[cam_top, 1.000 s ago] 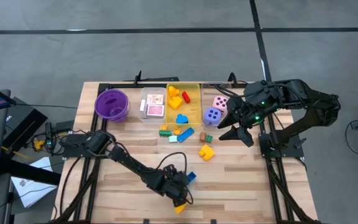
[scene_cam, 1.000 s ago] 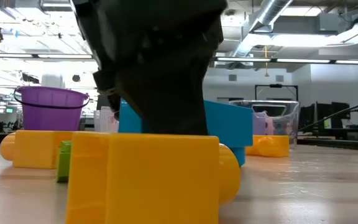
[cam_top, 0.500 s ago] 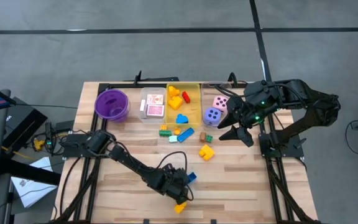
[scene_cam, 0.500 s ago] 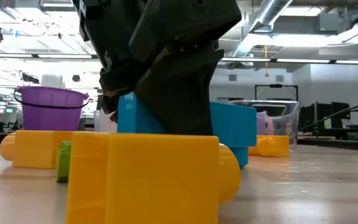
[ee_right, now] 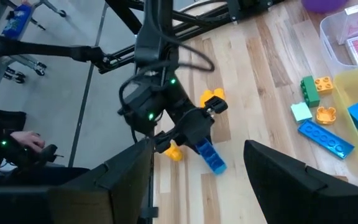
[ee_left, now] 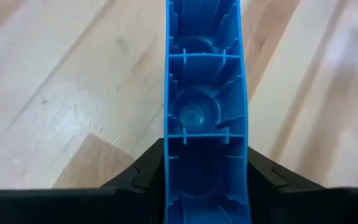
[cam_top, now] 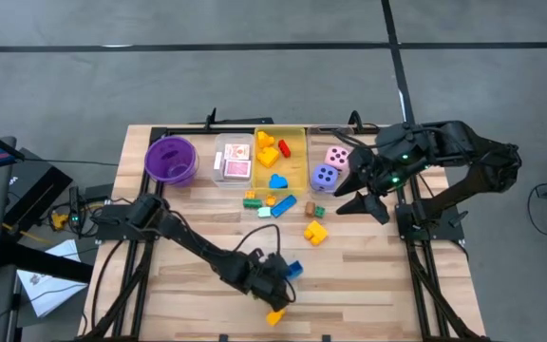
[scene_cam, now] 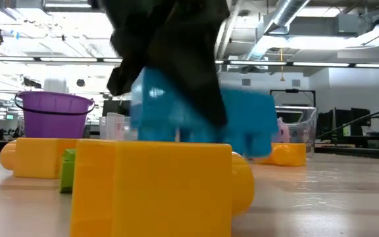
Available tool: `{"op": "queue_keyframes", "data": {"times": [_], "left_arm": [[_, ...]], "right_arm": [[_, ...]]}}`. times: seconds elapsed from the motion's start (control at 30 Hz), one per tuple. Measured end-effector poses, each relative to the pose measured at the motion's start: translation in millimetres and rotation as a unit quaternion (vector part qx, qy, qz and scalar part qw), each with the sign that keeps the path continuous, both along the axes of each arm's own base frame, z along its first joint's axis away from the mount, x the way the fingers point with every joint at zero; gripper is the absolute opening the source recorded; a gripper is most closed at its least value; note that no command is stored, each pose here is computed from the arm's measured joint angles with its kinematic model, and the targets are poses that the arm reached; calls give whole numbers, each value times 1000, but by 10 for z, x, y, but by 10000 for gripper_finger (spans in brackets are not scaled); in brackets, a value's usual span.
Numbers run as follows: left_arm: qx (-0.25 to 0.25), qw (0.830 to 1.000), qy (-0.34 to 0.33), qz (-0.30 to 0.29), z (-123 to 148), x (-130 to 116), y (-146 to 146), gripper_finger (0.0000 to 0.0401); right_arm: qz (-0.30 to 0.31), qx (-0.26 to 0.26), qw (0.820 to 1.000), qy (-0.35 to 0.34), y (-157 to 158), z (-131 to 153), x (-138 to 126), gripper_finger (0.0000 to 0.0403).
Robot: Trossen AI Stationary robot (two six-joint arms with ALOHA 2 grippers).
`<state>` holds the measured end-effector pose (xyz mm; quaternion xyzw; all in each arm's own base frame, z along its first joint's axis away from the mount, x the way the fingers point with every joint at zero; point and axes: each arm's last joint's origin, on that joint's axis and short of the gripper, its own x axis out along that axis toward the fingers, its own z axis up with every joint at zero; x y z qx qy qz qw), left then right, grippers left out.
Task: Pick & Place Toys
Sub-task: Put the blue gamepiece into the yellow bin
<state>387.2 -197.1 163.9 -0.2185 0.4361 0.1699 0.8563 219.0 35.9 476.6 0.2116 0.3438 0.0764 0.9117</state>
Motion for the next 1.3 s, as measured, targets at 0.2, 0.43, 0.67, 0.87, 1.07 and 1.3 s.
{"op": "queue_keyframes", "data": {"times": [0.2, 0.43, 0.67, 0.87, 1.07, 1.3], "left_arm": [[-11, 998, -53, 37, 350, 67, 251, 125], [9, 984, -130, 118, 771, 130, 696, 125], [13, 956, -203, 213, 991, 254, 1194, 125], [6, 924, -244, 295, 1048, 339, 1626, 125], [3, 897, -254, 362, 1052, 353, 2064, 125], [20, 872, -252, 418, 1051, 305, 2605, 125]], "right_arm": [[8, 6, 1000, -15, 36, 66, -129, 250], [-11, 0, 999, -37, 50, 145, -305, 250], [-22, -5, 999, -45, 91, 174, -395, 250], [-15, -9, 999, -44, 157, 170, -411, 250], [-14, -10, 999, -43, 209, 163, -410, 250], [-13, -6, 999, -49, 220, 174, -406, 250]]}}
